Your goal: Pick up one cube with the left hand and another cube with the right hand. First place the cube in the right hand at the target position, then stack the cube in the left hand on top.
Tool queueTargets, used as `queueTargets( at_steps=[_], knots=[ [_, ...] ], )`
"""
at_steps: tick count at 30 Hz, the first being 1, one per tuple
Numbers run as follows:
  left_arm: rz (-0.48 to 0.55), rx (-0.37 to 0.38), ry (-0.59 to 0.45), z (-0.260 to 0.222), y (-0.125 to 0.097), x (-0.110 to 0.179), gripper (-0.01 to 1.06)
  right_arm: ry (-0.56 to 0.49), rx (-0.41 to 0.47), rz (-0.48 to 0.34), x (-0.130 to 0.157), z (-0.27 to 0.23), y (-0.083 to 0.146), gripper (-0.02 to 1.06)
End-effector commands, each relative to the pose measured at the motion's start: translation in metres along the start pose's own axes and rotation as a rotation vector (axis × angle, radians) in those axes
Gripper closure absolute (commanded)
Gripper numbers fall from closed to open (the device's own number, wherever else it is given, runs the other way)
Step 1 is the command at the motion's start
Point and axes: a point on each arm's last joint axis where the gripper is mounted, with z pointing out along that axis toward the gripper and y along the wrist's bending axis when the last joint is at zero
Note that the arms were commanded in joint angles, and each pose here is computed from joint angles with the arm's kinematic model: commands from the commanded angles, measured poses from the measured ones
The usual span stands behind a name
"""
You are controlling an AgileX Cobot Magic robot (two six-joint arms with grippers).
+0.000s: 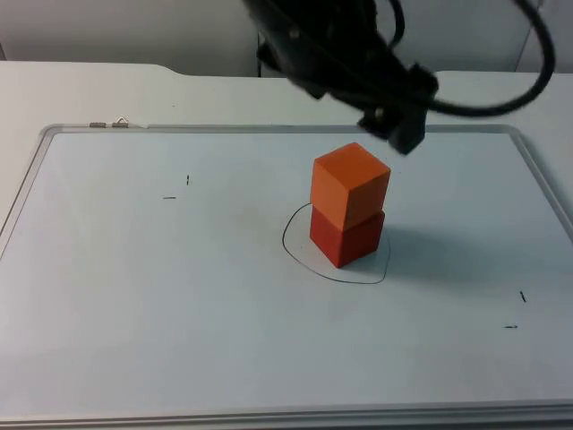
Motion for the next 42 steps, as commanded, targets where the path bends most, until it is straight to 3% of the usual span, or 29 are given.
queueTargets(
  at_steps=[1, 10, 15, 19, 24, 31, 34, 42],
  knots=[
    [0.007, 0.001, -0.066, -0.041, -0.007, -0.014, 0.00, -0.013, 0.000, -0.010, -0.001, -0.001, 0.000, 0.07],
    [0.054, 0.019, -0.191, -0.157, -0.031, -0.022, 0.00, -0.013, 0.000, -0.010, -0.001, -0.001, 0.000, 0.07],
    [0.104, 0.002, -0.194, -0.210, -0.041, -0.010, 0.00, -0.006, -0.001, -0.010, 0.000, -0.001, 0.000, 0.07],
    [0.151, -0.018, -0.273, -0.270, -0.055, 0.005, 0.00, 0.005, -0.003, -0.007, 0.001, -0.001, 0.000, 0.07],
    [0.171, -0.021, -0.304, -0.307, -0.066, 0.024, 0.00, 0.029, -0.024, -0.004, 0.003, -0.001, 0.002, 0.07],
    [0.169, -0.039, -0.351, -0.327, -0.081, 0.076, 0.00, 0.049, -0.161, -0.059, 0.005, -0.002, 0.015, 0.07],
    [0.147, -0.061, -0.415, -0.335, -0.089, 0.112, 0.00, 0.082, -0.228, -0.066, 0.008, -0.004, 0.020, 0.07],
    [0.023, -0.085, -0.528, -0.349, -0.105, 0.186, 0.00, 0.117, -0.241, -0.091, 0.012, -0.004, 0.021, 0.07]
  ],
)
